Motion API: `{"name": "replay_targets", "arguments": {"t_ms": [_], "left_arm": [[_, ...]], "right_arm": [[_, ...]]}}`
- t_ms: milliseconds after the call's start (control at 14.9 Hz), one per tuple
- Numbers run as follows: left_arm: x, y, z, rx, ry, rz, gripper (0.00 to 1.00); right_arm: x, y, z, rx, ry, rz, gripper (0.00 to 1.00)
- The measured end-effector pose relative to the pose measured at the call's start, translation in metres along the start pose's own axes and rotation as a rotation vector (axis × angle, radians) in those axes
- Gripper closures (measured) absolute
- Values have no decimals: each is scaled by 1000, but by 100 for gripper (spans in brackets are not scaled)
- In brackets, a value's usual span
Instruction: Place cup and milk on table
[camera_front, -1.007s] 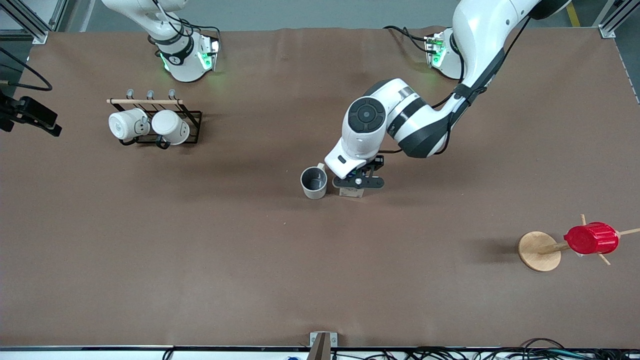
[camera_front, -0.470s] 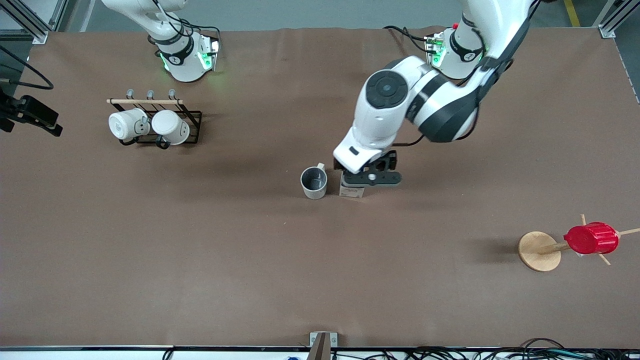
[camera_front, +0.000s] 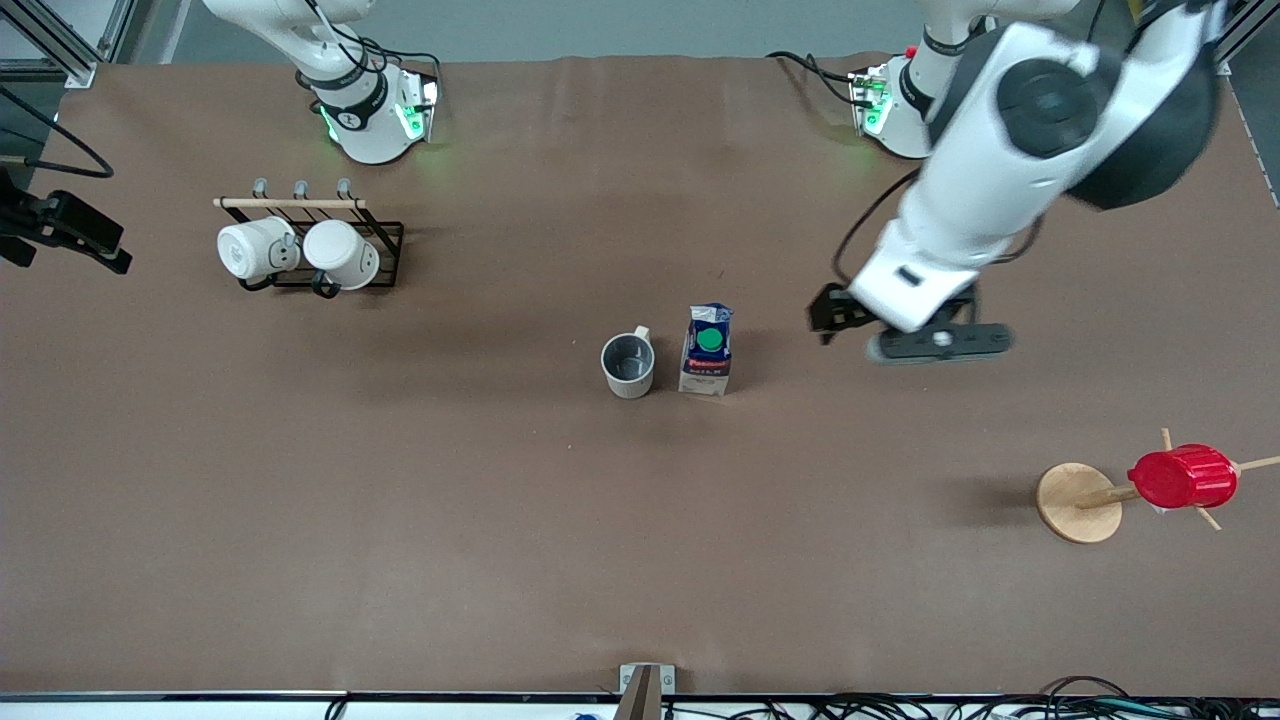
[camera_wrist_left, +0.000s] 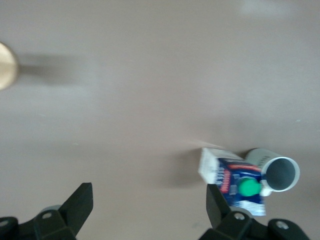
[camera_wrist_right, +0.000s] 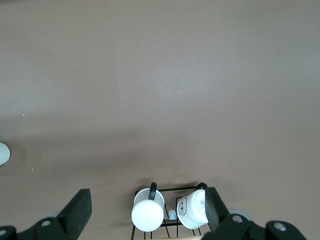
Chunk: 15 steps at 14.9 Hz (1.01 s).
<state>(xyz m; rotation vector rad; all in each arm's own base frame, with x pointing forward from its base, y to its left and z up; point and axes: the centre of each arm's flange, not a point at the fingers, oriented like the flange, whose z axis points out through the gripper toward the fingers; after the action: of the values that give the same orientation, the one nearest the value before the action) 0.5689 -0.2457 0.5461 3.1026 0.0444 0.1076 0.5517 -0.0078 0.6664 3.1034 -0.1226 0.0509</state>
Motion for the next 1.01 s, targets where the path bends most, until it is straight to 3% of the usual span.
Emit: {"name": "replay_targets", "arguments": {"t_ms": [268,604,1007], "left_arm": [[2,-69,-37,30,15,57,0],[-5,-159,-78,6,23,125,0],[-15,-199,-94,11,22,163,0]], "right_arm": [[0,-2,0,1,-1,-3,0],[-1,-4,0,2,-2,-7,0],[-1,-4,0,2,-3,-7,0]]}}
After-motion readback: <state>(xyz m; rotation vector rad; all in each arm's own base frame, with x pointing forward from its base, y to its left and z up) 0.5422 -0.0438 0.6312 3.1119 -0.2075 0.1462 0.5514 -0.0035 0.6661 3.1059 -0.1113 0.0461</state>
